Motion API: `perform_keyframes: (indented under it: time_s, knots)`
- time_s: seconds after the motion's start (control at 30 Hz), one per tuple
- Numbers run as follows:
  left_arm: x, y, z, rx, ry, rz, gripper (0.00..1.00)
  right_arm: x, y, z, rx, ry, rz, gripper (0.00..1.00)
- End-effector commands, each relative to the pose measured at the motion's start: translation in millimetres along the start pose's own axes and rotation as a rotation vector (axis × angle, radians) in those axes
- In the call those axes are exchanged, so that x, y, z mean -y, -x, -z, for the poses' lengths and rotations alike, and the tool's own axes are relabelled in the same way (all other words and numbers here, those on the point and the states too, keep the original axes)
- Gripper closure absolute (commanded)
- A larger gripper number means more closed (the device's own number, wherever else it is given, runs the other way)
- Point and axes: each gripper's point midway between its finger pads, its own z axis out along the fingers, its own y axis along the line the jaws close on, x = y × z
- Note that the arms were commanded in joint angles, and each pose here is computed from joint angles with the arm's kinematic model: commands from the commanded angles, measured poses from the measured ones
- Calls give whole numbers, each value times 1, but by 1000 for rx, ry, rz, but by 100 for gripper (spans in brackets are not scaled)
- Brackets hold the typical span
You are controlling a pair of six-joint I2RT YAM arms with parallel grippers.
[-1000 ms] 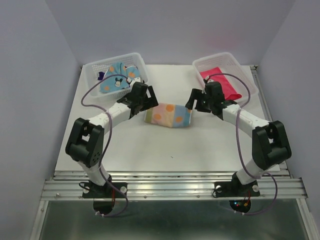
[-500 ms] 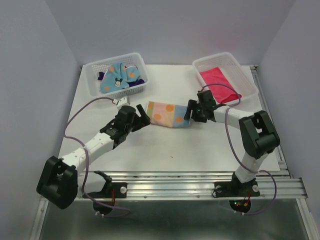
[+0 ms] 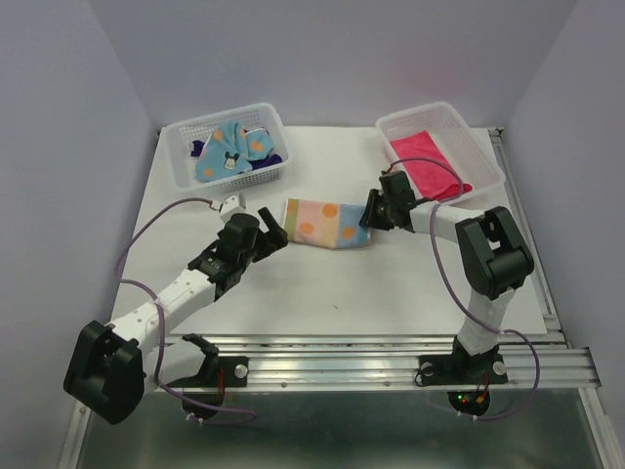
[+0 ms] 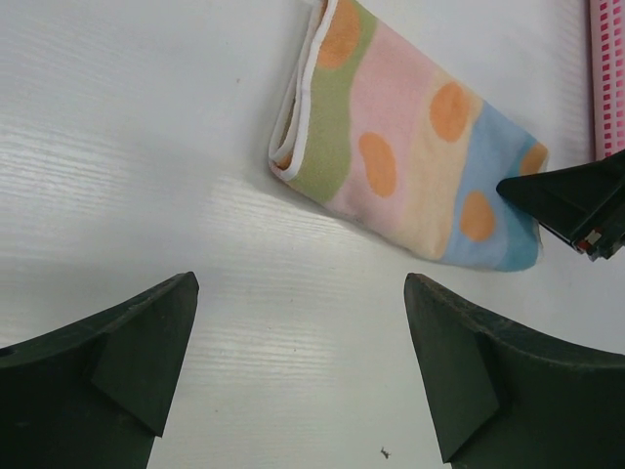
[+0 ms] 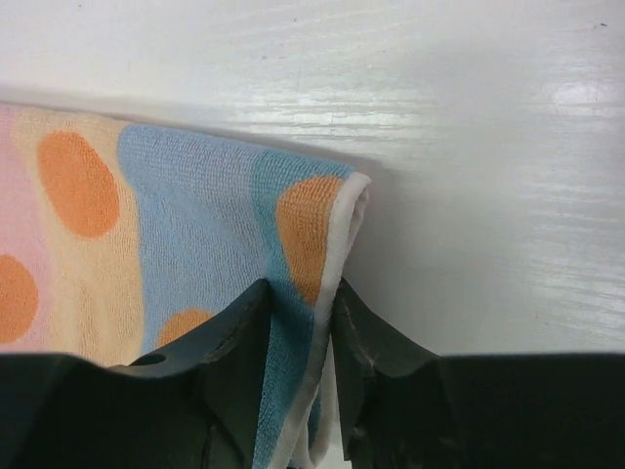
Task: Fold and stack the towels
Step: Neatly place the folded towel into the bin
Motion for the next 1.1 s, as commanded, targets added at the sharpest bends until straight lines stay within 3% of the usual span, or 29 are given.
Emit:
perform_keyframes:
  time_s: [0.0, 0.1, 0.17, 0.37, 0.5, 0.6, 1.07]
  knots:
    - [-8, 4, 4, 31, 29, 10, 1, 20, -26, -15, -85, -77, 58, 67]
    - [-13, 5, 7, 37, 50, 10, 1, 15, -21, -20, -98, -51, 155, 92]
    - [-15, 6, 9, 45, 59, 11, 1, 16, -20, -18, -122, -51, 215, 99]
    - [-15, 19, 26, 98, 40, 29, 1, 2, 11, 10, -94, 44, 590, 99]
    - [-21, 24, 34, 128, 55, 27, 1, 26, 9, 39, -211, 19, 951, 99]
    - [-20, 33, 37, 160, 59, 32, 1, 47, 5, 62, -231, -21, 1097, 99]
    - [12, 109, 58, 346, 86, -9, 1, 55, 47, 138, -128, 101, 1606, 99]
